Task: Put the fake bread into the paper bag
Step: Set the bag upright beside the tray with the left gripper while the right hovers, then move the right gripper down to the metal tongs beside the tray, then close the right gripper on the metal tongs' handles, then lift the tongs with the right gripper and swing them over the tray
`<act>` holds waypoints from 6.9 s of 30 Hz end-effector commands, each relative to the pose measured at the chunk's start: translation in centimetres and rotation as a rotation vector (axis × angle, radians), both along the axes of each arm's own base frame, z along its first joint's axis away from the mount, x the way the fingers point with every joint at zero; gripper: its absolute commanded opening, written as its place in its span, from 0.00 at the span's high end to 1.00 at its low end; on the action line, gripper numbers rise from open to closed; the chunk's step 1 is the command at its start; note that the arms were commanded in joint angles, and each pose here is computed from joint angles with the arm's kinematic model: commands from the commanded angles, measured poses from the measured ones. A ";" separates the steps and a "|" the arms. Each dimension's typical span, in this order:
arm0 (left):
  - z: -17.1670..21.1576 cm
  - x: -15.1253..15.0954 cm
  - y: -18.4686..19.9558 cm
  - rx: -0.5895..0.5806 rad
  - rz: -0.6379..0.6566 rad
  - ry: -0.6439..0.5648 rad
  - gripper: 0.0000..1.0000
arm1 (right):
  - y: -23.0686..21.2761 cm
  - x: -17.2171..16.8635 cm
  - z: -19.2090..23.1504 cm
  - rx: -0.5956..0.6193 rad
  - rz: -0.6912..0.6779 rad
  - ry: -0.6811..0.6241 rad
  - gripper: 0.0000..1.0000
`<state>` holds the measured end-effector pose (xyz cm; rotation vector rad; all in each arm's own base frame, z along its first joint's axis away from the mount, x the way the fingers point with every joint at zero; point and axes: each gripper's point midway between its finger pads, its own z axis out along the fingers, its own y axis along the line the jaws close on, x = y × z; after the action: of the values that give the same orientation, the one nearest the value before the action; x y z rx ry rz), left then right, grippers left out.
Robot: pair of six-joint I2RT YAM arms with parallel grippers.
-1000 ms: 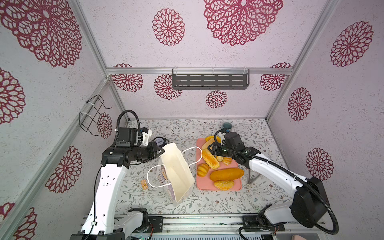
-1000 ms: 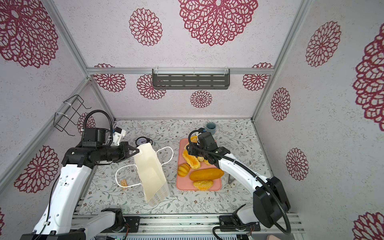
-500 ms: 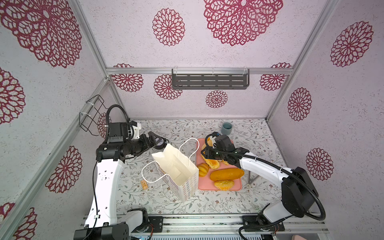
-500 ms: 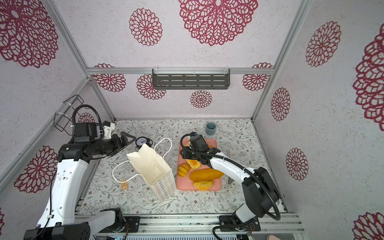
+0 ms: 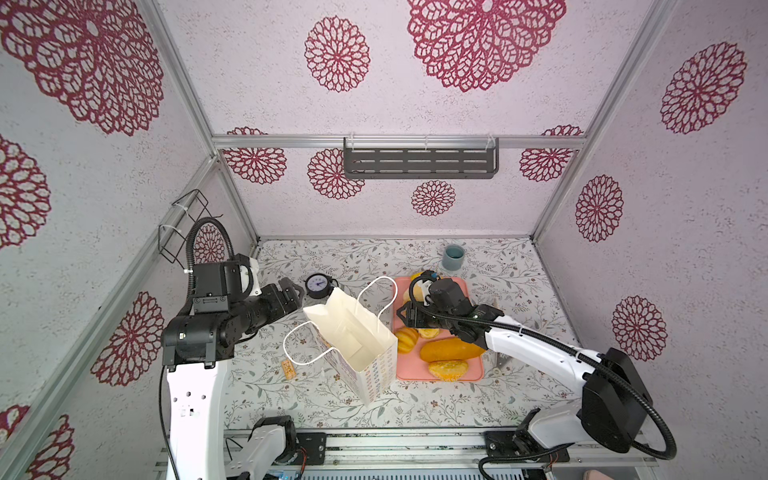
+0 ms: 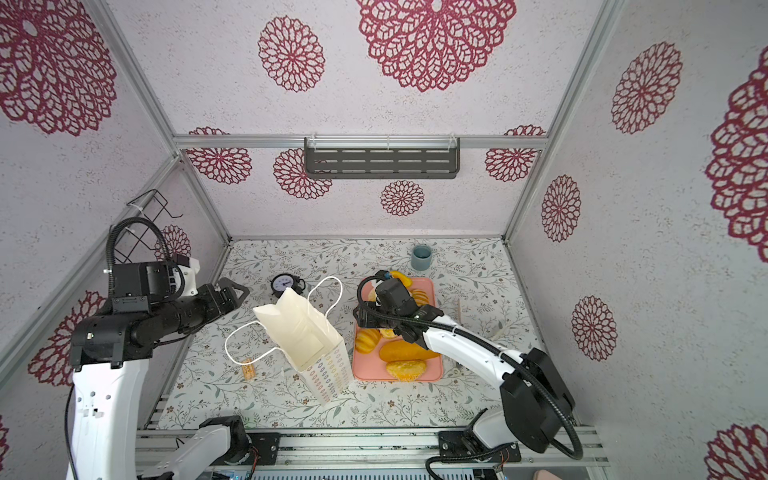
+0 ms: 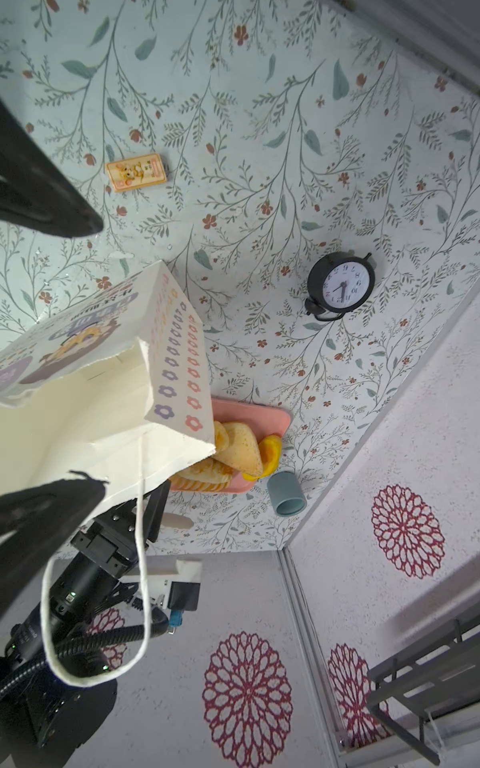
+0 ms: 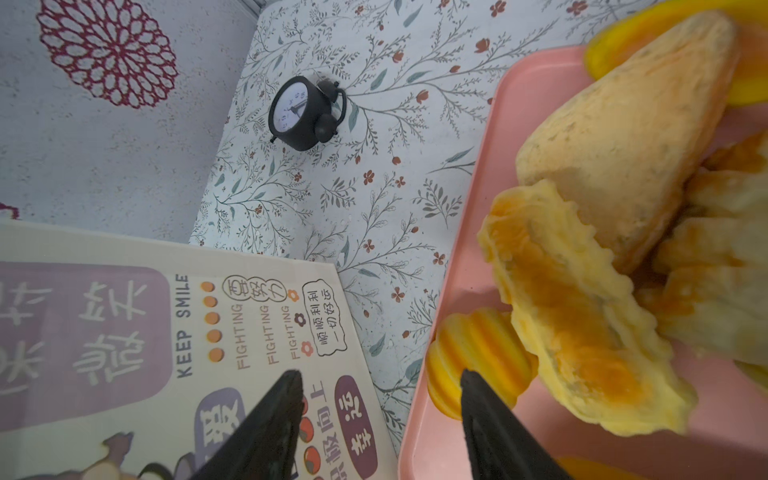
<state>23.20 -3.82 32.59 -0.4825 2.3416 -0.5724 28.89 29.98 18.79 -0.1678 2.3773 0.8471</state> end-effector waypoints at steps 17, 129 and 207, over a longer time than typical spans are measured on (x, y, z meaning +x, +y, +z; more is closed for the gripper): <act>-5.1 -3.5 -4.7 -0.149 -0.060 0.182 0.05 | -3.1 -1.3 3.5 0.003 -0.059 -0.101 0.33; 4.5 4.3 -0.5 0.253 -0.061 -0.191 0.03 | -29.6 -5.2 -9.9 -0.314 -0.851 0.428 0.14; 0.9 3.0 2.2 0.021 0.057 -0.135 0.03 | -33.0 4.6 -13.7 -0.503 -0.622 0.343 0.51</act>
<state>26.63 -1.88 32.64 -0.5054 2.1992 -0.5678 33.52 -3.25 2.33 0.5282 2.7331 -0.0576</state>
